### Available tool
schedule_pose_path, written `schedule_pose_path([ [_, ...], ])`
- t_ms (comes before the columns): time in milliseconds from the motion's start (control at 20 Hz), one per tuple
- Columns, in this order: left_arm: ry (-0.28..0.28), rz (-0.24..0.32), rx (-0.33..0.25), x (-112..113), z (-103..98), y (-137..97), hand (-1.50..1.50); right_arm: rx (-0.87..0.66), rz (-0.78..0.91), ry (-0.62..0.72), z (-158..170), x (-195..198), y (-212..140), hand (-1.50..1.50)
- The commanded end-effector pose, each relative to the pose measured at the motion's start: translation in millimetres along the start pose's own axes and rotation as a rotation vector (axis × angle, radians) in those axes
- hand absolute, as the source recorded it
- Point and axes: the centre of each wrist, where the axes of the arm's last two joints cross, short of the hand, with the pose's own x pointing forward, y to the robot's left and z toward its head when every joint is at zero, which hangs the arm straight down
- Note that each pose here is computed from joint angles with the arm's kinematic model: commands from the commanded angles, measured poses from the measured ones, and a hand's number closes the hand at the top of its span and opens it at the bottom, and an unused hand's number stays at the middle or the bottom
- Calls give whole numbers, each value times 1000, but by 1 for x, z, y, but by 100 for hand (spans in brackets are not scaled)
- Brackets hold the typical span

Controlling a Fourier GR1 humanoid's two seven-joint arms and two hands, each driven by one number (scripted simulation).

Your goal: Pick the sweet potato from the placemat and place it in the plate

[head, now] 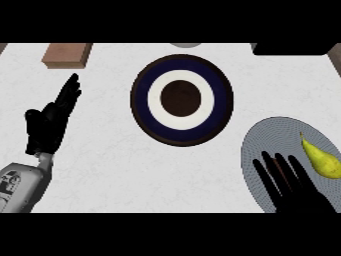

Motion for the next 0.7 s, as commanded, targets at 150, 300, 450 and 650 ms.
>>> schedule_pose_path([
  [150, -9, -9, 1, 0, -9, -17, 0, 82, 78, 67, -44, 9, 16, -150],
  [300, 12, 11, -8, -12, 9, -4, 0, 114, 65, 75, -36, -18, 27, -150],
  [450, 3, 16, -3, -17, 14, -4, 0, 116, 79, 81, -41, -8, 34, -150],
  [650, -1, -2, 3, -11, -2, 7, 0, 145, 98, 83, -72, -20, 48, -150],
])
